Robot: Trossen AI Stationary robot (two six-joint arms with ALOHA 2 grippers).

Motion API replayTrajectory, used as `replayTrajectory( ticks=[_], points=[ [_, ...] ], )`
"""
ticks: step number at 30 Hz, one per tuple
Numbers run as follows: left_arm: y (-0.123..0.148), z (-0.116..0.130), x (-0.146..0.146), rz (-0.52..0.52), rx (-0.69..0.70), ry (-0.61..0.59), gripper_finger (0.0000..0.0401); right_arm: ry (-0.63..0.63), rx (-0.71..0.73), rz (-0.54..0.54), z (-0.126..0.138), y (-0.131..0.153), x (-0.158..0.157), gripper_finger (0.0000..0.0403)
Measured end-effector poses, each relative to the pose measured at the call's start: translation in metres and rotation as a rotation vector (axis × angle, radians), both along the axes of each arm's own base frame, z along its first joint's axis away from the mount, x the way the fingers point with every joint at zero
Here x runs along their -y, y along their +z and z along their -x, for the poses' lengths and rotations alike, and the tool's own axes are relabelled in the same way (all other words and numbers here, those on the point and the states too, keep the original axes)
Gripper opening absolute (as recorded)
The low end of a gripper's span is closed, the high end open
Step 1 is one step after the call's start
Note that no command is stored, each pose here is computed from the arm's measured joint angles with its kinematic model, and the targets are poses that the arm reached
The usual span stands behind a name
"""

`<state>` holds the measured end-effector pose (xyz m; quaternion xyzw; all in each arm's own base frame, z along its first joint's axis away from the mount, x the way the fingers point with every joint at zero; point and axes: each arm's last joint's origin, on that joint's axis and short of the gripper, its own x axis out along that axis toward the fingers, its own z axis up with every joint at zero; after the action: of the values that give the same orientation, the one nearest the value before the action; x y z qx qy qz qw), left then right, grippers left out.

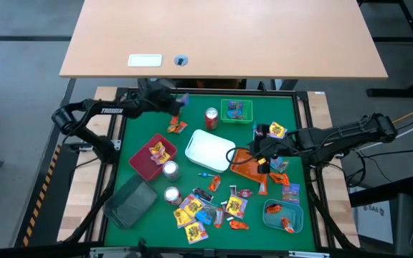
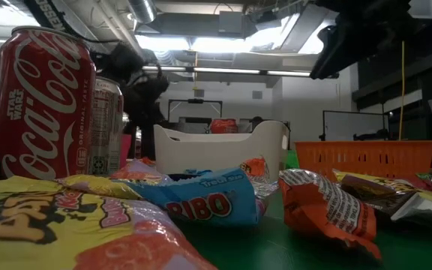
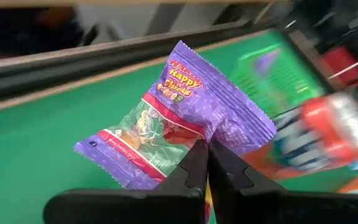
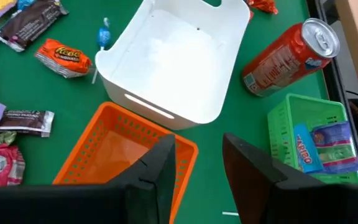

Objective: Sort candy
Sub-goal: Put the violet candy into the green bin

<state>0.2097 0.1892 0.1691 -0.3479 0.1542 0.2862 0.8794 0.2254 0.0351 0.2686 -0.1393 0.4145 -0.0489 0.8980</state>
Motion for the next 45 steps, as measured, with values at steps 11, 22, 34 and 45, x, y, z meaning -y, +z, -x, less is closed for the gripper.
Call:
replayTrajectory(
  ticks=[11, 22, 34, 45],
  points=[
    [0.038, -0.048, 0.04, -0.206, 0.29, -0.033, 0.0, -0.026, 0.009, 0.032, 0.0, 0.0, 0.001, 0.0131],
    [0.095, -0.116, 0.061, -0.492, 0.334, -0.122, 0.0, -0.027, 0.009, 0.032, 0.0, 0.001, 0.001, 0.0131],
    [0.067, -0.202, 0.033, -0.514, 0.216, -0.169, 0.0, -0.03, 0.045, 0.021, 0.016, 0.014, 0.004, 0.0131],
    [0.007, -0.239, 0.016, -0.47, 0.125, -0.182, 0.0, -0.046, 0.031, 0.032, 0.031, 0.019, 0.008, 0.0131]
  ],
)
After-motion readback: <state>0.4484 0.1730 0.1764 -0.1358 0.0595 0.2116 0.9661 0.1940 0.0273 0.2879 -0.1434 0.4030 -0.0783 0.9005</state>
